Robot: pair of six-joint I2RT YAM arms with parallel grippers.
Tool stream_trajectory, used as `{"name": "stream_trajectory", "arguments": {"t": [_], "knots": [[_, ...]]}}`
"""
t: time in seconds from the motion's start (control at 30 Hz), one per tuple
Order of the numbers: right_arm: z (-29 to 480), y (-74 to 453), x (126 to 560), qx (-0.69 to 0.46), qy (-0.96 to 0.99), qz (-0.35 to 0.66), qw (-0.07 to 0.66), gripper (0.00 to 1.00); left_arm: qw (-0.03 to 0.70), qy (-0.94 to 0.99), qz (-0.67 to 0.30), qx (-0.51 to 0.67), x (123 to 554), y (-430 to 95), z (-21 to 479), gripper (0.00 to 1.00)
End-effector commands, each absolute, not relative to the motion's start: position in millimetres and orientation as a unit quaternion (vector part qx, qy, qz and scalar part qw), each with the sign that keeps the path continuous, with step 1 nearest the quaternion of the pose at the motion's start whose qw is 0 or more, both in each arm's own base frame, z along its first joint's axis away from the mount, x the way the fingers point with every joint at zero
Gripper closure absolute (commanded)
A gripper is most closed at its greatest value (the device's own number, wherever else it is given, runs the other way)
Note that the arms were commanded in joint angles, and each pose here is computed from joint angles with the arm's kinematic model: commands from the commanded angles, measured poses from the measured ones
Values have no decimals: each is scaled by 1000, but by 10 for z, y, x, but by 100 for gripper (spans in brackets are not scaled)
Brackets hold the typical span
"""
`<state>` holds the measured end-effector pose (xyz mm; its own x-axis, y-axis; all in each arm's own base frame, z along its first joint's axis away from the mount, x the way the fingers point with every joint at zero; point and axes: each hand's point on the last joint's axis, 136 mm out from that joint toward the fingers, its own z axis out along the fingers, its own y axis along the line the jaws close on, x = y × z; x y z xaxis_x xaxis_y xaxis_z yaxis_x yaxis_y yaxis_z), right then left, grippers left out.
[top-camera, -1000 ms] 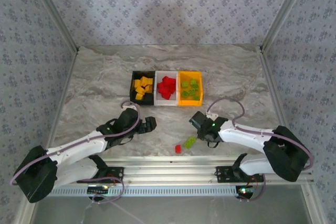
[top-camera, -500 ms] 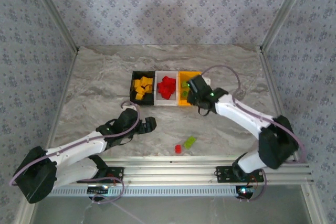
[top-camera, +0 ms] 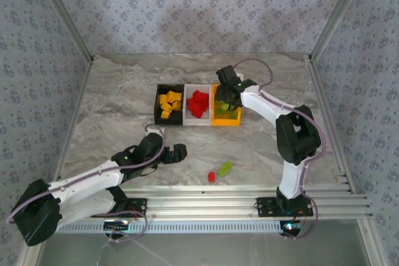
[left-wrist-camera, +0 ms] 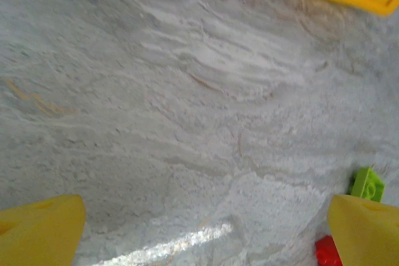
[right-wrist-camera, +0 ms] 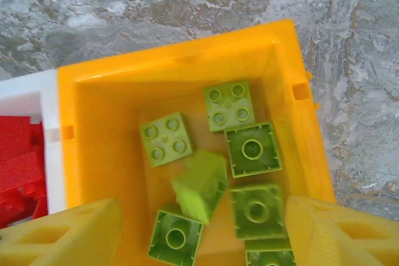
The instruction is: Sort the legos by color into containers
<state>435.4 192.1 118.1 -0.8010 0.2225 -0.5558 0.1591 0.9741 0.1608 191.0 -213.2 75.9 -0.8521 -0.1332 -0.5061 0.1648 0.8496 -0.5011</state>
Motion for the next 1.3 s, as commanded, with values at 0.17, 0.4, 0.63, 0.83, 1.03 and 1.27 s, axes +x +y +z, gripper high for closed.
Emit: {"name": "stream_trajectory", "arguments": {"t": [0.17, 0.4, 0.63, 0.83, 1.03, 1.27], "knots": [[1571, 1812, 3893, 95, 936, 83, 330, 27, 254, 916, -276, 145, 1702, -2867, 849, 6], [1347, 1561, 3307, 99, 939, 86, 319, 27, 202, 908, -269, 249, 1378, -3531, 612, 18], [1363, 1417, 3058, 111, 932, 102, 330, 27, 165, 917, -246, 268, 1300, -3637, 443, 42], [1369, 1361, 2962, 115, 930, 106, 332, 27, 113, 931, -195, 286, 1152, -3475, 273, 43], [1312, 1304, 2892, 123, 930, 103, 330, 26, 102, 935, -161, 299, 1053, -3376, 148, 50], [1338, 1260, 2857, 125, 929, 99, 333, 26, 124, 936, -150, 292, 1111, -3305, 236, 68]]}}
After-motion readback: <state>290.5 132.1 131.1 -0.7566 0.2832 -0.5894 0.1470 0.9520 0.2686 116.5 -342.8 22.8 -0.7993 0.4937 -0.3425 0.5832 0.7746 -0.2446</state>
